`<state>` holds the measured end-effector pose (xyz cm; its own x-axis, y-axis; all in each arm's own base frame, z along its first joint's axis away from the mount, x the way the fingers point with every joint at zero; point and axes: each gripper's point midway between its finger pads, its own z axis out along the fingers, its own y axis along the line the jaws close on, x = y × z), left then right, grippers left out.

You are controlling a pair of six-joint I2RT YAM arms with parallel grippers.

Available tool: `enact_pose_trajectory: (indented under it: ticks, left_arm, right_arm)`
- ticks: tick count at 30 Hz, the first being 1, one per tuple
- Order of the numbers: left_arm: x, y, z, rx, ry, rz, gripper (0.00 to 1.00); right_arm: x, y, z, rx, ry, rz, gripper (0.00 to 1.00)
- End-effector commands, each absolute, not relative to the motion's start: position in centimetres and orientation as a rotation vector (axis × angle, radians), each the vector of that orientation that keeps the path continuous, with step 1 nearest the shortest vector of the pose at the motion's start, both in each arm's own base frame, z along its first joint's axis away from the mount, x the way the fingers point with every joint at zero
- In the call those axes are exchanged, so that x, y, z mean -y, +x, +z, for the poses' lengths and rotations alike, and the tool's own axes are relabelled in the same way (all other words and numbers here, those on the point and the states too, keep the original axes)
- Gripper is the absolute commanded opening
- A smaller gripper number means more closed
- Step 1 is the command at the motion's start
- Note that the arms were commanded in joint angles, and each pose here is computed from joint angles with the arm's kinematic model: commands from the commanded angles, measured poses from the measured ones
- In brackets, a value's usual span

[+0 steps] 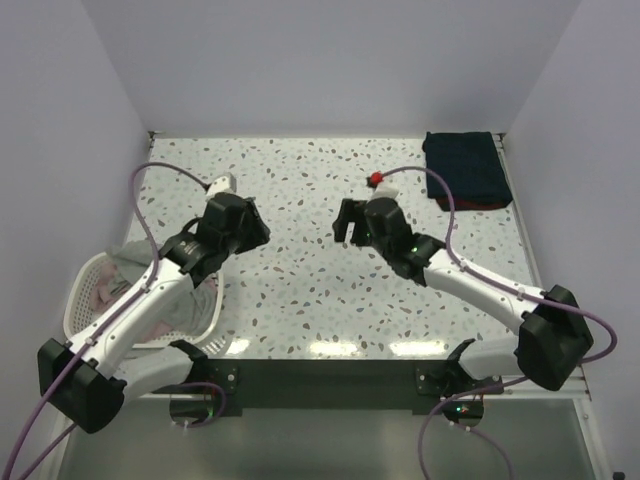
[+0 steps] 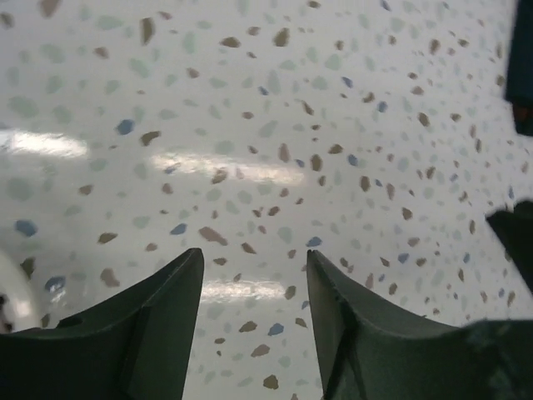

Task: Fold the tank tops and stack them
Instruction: Grab the tank top from the pile

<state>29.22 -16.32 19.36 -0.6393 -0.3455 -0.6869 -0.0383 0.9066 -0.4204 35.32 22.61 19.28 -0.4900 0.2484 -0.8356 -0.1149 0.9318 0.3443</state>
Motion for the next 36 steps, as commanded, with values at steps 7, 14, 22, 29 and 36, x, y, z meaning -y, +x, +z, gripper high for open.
enact_pose_trajectory:
  ticks: [7, 14, 22, 29, 36]
  left_arm:
    - [-2.4, 23.9, 18.2, -1.936, -1.139, 0.308, 0.73]
    - [-6.3, 23.4, 14.0, -1.939, -1.321, 0.536, 0.8]
    - [-7.4, 24.8, 9.8, -1.994, -1.382, 0.614, 0.63]
    - [-8.2, 27.7, 18.9, -1.868, -1.267, 0.517, 0.0]
    - [-5.0, 31.4, 38.8, -1.568, -0.889, 0.014, 0.0]
  right_arm:
    - [-27.5, 24.5, 11.5, -2.254, -0.135, 0.54, 0.84]
    - [-27.8, 23.5, 10.1, -2.288, -0.18, 0.56, 0.84]
    - [-27.1, 23.1, 9.3, -2.302, -0.185, 0.529, 0.84]
    - [-26.7, 23.6, 11.5, -2.263, -0.178, 0.515, 0.84]
    - [-26.7, 24.5, 15.9, -2.189, -0.183, 0.513, 0.84]
